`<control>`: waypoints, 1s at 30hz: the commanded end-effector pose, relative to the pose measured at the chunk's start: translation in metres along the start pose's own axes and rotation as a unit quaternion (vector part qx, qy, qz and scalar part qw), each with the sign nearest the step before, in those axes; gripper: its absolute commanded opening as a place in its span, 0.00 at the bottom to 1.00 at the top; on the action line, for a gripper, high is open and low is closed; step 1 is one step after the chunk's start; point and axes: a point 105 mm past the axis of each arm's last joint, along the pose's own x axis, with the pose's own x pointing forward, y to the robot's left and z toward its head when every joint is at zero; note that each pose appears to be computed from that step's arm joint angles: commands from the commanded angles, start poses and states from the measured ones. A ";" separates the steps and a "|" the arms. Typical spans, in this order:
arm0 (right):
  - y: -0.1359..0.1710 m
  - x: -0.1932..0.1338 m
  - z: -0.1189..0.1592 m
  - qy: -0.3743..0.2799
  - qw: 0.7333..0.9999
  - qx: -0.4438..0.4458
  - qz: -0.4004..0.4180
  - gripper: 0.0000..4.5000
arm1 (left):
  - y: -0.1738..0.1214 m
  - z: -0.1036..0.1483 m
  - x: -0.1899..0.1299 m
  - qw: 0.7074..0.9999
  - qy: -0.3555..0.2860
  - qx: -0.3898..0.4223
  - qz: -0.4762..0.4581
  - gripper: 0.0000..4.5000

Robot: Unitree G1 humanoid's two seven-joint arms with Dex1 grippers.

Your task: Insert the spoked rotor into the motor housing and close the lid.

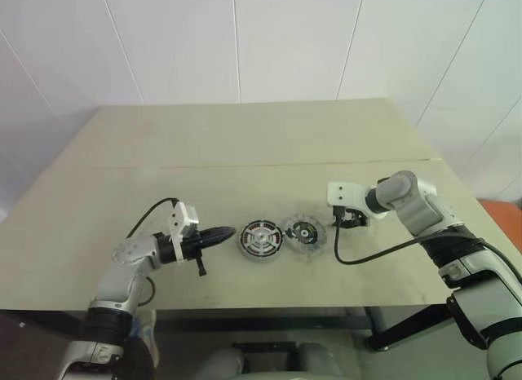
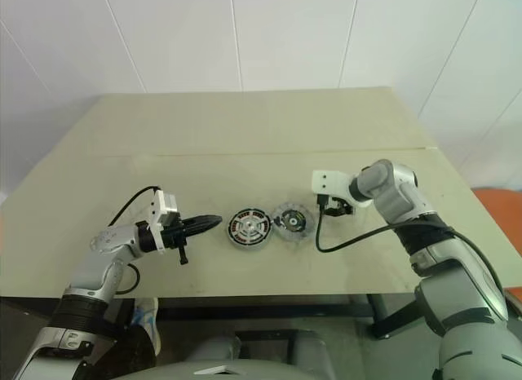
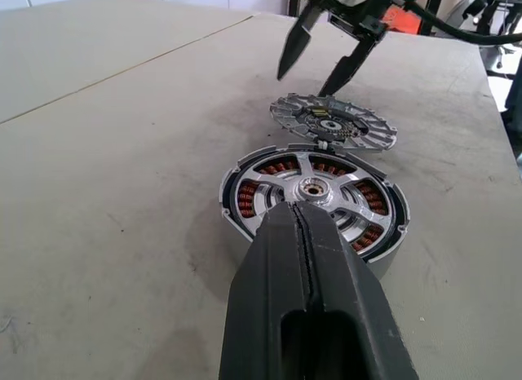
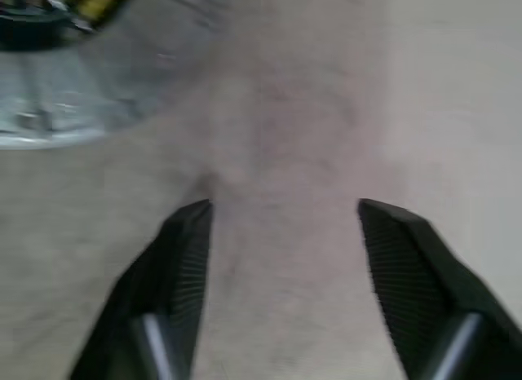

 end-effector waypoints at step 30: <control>0.015 -0.037 0.060 -0.207 0.968 0.122 0.073 0.01 | 0.000 0.000 0.006 1.000 0.015 0.012 -0.023 0.00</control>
